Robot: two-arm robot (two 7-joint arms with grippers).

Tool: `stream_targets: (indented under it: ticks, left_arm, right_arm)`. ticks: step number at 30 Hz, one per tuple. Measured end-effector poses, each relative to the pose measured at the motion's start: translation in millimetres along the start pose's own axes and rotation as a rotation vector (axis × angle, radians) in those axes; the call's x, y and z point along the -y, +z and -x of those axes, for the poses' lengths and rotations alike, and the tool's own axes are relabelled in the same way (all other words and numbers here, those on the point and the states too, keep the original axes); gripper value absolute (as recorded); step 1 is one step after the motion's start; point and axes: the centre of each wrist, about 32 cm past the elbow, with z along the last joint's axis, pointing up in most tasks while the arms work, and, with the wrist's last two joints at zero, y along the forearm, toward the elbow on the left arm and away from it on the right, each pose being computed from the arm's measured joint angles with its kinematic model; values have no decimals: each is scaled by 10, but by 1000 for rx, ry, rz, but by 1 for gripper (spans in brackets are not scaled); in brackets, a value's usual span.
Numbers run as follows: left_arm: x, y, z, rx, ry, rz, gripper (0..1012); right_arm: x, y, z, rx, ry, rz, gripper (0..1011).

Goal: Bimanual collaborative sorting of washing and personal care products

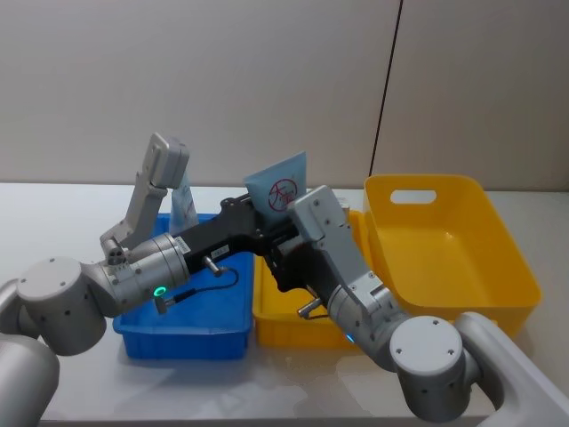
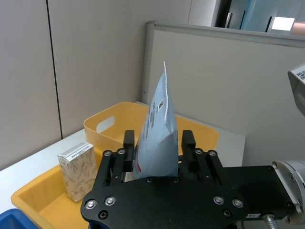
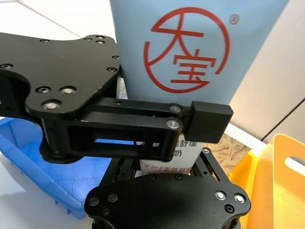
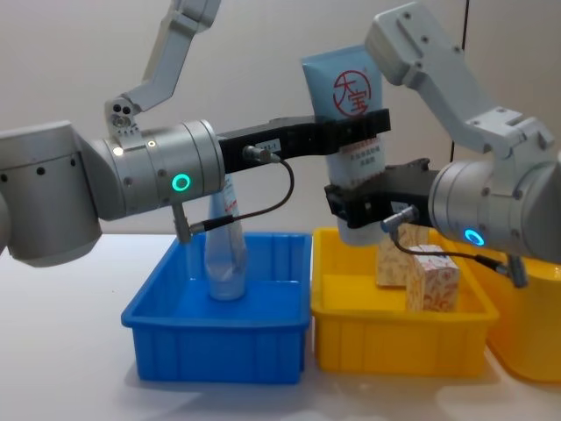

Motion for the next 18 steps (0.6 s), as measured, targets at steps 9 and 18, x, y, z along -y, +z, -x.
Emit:
stream_targets:
  ticks: [9,18]
  left_arm:
    - [-2,0,-1,0,0,0,802]
    - [-4,0,-2,0,1,0,1001]
  right_arm:
    - [30,-24,-32,-15,-45,-2,318]
    - [94,-56,-149,-39,-147,-3,275]
